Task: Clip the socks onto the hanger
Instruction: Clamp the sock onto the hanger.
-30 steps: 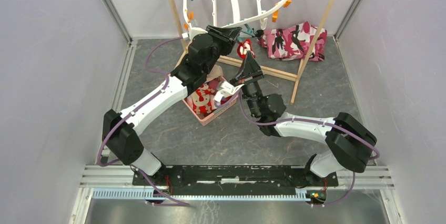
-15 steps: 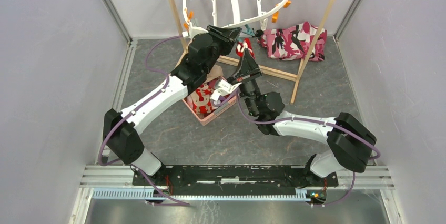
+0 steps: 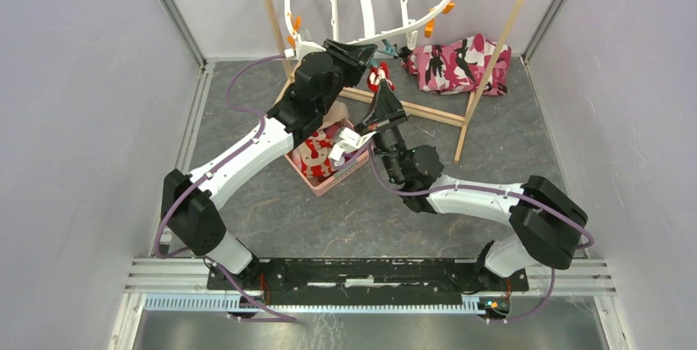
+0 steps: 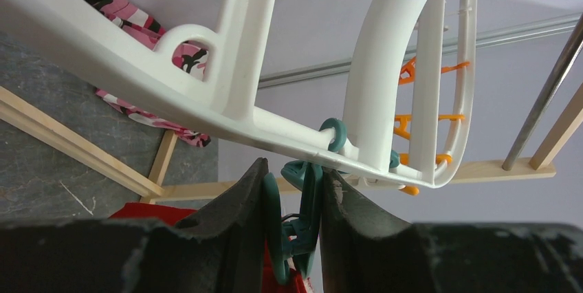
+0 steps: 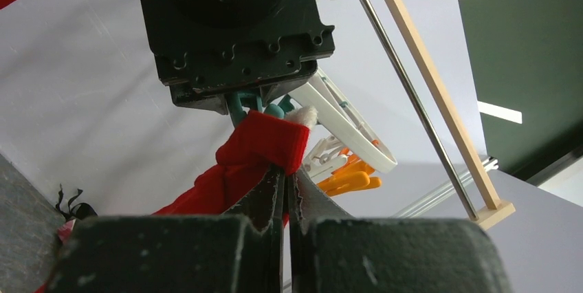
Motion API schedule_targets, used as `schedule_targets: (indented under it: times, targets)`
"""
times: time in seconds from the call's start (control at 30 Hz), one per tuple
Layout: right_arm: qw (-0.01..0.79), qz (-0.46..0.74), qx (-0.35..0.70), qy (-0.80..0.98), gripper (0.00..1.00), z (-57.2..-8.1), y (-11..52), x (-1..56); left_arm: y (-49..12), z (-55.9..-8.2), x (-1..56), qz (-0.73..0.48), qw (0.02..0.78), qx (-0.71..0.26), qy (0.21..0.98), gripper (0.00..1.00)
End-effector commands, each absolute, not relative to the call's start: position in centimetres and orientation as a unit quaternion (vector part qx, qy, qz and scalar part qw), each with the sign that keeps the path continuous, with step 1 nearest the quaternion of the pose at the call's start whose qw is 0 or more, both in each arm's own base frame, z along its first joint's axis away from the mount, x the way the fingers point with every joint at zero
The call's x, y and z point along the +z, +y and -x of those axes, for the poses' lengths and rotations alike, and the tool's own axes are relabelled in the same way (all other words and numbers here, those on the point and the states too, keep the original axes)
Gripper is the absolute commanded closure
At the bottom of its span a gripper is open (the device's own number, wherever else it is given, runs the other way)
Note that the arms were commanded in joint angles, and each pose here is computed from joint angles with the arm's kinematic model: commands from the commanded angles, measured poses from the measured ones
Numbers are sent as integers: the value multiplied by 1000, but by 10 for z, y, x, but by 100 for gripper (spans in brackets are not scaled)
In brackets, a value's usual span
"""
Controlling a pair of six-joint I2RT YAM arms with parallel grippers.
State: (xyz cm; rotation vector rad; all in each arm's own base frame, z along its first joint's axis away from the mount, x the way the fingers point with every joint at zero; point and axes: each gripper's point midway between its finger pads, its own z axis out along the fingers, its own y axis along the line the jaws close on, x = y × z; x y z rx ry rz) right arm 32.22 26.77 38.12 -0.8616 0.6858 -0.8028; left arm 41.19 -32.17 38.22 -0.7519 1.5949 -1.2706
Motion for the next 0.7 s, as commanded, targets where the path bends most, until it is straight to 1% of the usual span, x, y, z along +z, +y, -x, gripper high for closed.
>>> schedule_targets:
  times: [0.0, 0.33, 0.53, 0.6, 0.67]
  targets:
    - [791, 375, -375, 305, 100, -321, 271, 402, -323, -412, 319, 309, 434, -448, 719, 93]
    - [796, 356, -385, 301, 100, -320, 270, 415, -320, -409, 307, 303, 434, -435, 728, 94]
    - [785, 365, -387, 317, 100, -319, 262, 401, -319, -409, 302, 294, 438, -426, 734, 94]
    - [780, 373, -384, 324, 100, -320, 261, 396, -319, -409, 300, 294, 439, -424, 735, 92]
    - [776, 377, -382, 330, 100, -320, 260, 392, -319, -409, 299, 294, 438, -423, 737, 89]
